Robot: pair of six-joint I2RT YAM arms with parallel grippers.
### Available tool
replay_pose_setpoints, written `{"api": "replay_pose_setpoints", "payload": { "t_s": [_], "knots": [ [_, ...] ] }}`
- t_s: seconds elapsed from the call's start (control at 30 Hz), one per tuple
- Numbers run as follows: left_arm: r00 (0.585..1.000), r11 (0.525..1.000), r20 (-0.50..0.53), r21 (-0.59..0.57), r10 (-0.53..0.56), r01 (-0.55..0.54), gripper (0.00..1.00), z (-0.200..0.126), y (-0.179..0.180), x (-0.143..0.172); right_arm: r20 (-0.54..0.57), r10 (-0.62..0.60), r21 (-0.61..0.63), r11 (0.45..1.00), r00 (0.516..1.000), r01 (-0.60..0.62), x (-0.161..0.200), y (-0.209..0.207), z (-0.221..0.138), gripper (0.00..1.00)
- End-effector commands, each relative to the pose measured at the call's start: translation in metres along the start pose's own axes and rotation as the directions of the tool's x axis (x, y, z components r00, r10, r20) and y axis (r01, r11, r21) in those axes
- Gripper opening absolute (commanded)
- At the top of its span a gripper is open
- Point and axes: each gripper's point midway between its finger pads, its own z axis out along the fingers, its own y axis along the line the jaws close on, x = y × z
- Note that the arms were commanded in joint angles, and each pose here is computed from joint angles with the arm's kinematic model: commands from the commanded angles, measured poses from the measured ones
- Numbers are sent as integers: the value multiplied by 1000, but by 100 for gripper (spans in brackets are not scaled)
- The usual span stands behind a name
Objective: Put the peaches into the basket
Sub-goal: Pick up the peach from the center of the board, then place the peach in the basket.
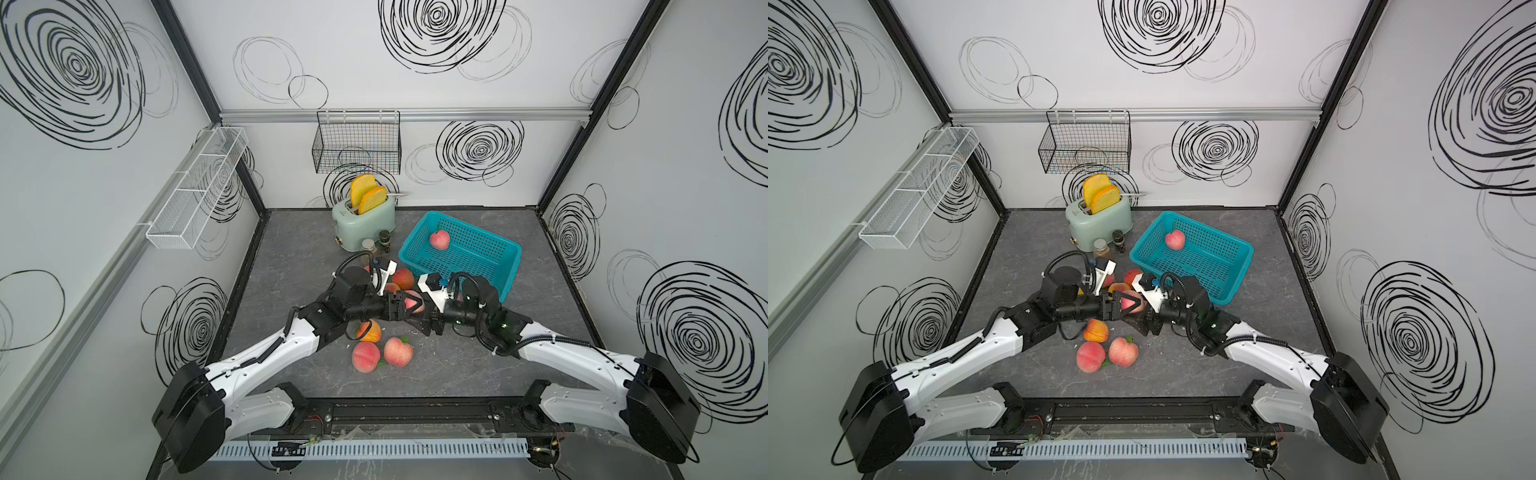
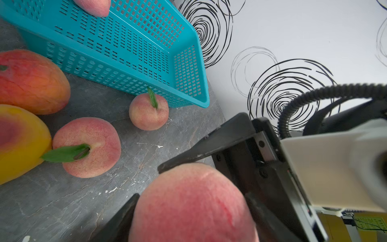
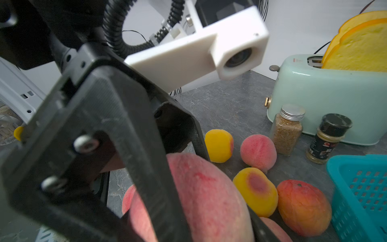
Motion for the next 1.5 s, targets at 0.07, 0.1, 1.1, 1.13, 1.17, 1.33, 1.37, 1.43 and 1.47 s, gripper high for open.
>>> {"api": "replay_pose_setpoints", "payload": {
  "t_s": [0.07, 0.1, 1.1, 1.13, 1.17, 1.33, 1.37, 1.43, 1.47],
  "knots": [
    [998, 998, 44, 46, 43, -45, 83, -1, -18, -17, 28, -26, -1, 1000, 999, 26, -12, 0, 1, 67],
    [998, 998, 46, 42, 43, -45, 87, -1, -17, -17, 23, -24, 4, 1000, 999, 24, -10, -2, 1, 67],
    [962, 955, 208, -272, 178, -118, 98, -49, 34, -73, -77, 231, 514, 843, 970, -160, -1, -196, -30, 65],
    [960, 952, 211, -281, 184, -121, 98, -48, 35, -75, -72, 230, 522, 838, 970, -160, -3, -200, -30, 65],
    [958, 947, 213, -298, 192, -124, 99, -47, 37, -78, -73, 232, 533, 831, 970, -159, -3, -206, -29, 66],
    [948, 911, 209, -385, 241, -147, 99, -43, 46, -88, -77, 252, 583, 796, 965, -162, 2, -237, -31, 67],
    [946, 907, 210, -393, 247, -150, 99, -42, 47, -90, -77, 257, 586, 794, 963, -165, 4, -242, -30, 67],
    [942, 901, 213, -406, 259, -156, 98, -40, 49, -93, -79, 265, 596, 785, 961, -168, 6, -252, -28, 67],
    [940, 898, 215, -409, 264, -159, 99, -38, 51, -94, -84, 269, 601, 781, 959, -167, 8, -257, -27, 67]
  ]
}}
